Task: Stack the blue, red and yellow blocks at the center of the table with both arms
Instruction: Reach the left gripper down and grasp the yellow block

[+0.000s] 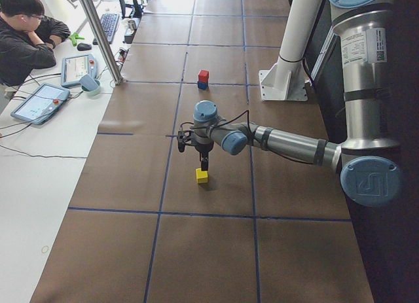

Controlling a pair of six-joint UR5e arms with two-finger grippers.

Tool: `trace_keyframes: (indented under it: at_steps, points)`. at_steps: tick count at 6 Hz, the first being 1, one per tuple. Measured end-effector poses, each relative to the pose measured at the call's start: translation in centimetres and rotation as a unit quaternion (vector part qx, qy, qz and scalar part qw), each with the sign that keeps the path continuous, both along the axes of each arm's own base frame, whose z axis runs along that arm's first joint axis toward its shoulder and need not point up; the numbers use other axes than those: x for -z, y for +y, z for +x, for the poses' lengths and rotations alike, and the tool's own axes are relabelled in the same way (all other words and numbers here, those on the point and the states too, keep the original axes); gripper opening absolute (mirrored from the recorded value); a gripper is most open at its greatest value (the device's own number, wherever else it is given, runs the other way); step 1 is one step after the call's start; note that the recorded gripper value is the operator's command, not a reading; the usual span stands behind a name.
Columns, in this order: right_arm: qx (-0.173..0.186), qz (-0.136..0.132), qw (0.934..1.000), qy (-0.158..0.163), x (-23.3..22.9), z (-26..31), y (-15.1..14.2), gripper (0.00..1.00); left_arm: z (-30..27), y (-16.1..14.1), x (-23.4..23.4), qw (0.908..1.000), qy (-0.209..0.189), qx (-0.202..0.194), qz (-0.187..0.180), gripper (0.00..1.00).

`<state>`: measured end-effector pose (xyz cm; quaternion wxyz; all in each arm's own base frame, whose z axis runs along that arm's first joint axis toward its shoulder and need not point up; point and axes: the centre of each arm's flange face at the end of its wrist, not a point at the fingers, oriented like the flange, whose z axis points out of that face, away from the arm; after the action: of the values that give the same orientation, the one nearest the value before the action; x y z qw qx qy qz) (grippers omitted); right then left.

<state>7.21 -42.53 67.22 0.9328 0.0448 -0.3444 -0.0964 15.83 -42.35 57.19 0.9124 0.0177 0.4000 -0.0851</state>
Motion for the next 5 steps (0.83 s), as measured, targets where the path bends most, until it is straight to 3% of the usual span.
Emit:
trace_keyframes:
  at_steps: [2, 5]
  points:
    - [0.0, 0.001, 1.0, 0.0, 0.0, 0.0, 0.0, 1.0, 0.4, -0.1, -2.9, 0.9999, 0.009, 0.012, -0.002, 1.0]
    - [0.0, 0.0, 1.0, -0.001, -0.2, 0.0, 0.2, 1.0, 2.7, -0.5, -4.0, 0.9999, 0.007, -0.006, -0.007, 1.0]
